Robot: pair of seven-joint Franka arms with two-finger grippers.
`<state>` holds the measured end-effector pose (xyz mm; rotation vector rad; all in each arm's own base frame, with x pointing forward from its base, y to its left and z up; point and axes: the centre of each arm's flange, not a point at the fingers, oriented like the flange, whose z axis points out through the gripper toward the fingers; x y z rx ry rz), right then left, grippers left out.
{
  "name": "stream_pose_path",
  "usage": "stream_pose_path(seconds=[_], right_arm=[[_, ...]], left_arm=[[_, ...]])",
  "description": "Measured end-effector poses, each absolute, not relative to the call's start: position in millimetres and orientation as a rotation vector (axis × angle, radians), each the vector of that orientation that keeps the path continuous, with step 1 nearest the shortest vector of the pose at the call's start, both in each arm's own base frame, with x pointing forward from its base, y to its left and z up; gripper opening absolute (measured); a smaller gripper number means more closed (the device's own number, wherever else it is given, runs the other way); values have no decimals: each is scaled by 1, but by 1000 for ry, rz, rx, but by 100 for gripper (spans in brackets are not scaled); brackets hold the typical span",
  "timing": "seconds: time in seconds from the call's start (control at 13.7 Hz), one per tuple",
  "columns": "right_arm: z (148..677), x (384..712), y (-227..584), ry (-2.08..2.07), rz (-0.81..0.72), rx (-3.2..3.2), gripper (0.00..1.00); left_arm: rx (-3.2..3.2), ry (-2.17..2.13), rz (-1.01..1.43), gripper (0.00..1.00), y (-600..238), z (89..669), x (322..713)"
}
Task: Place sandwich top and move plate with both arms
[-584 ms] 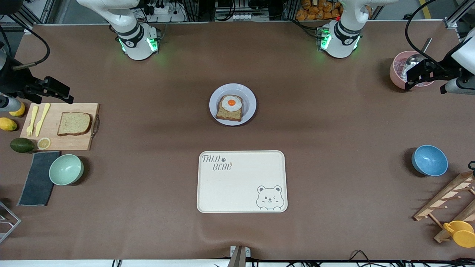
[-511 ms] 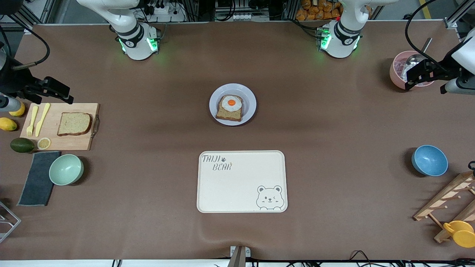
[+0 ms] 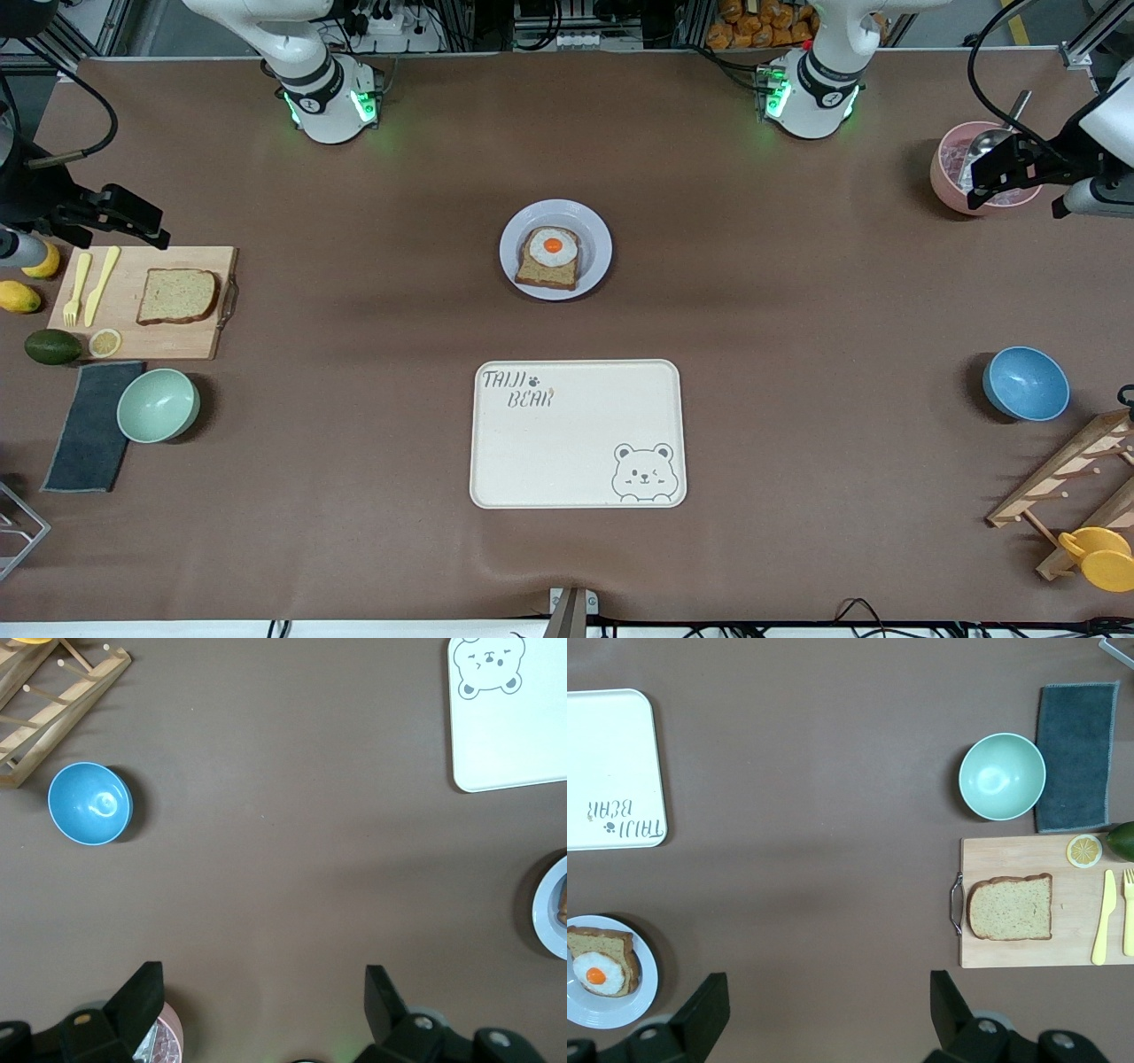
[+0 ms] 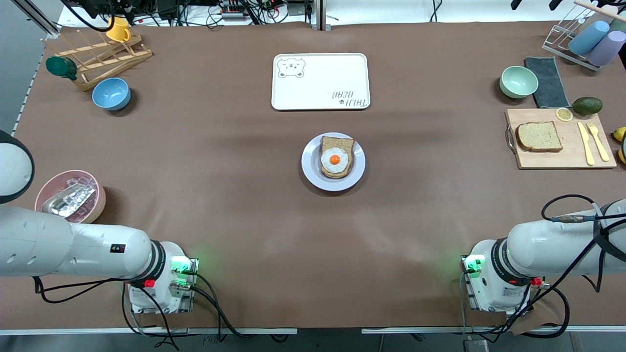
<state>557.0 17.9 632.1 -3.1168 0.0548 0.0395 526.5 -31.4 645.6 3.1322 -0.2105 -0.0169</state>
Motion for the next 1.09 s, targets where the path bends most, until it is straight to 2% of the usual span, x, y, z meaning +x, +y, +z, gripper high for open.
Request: stream_pose_path(seconds=[0.36, 0.66, 1.09], right_arm=[[627, 557, 8, 80, 66, -3117, 100], [604, 561, -29, 7, 129, -3109, 100], [534, 568, -105, 173, 227, -3081, 100]], left_arm=[[3132, -208, -19, 100, -31, 645, 527], [3108, -151, -19, 100, -33, 645, 526], [3058, -131, -59, 100, -44, 633, 531]])
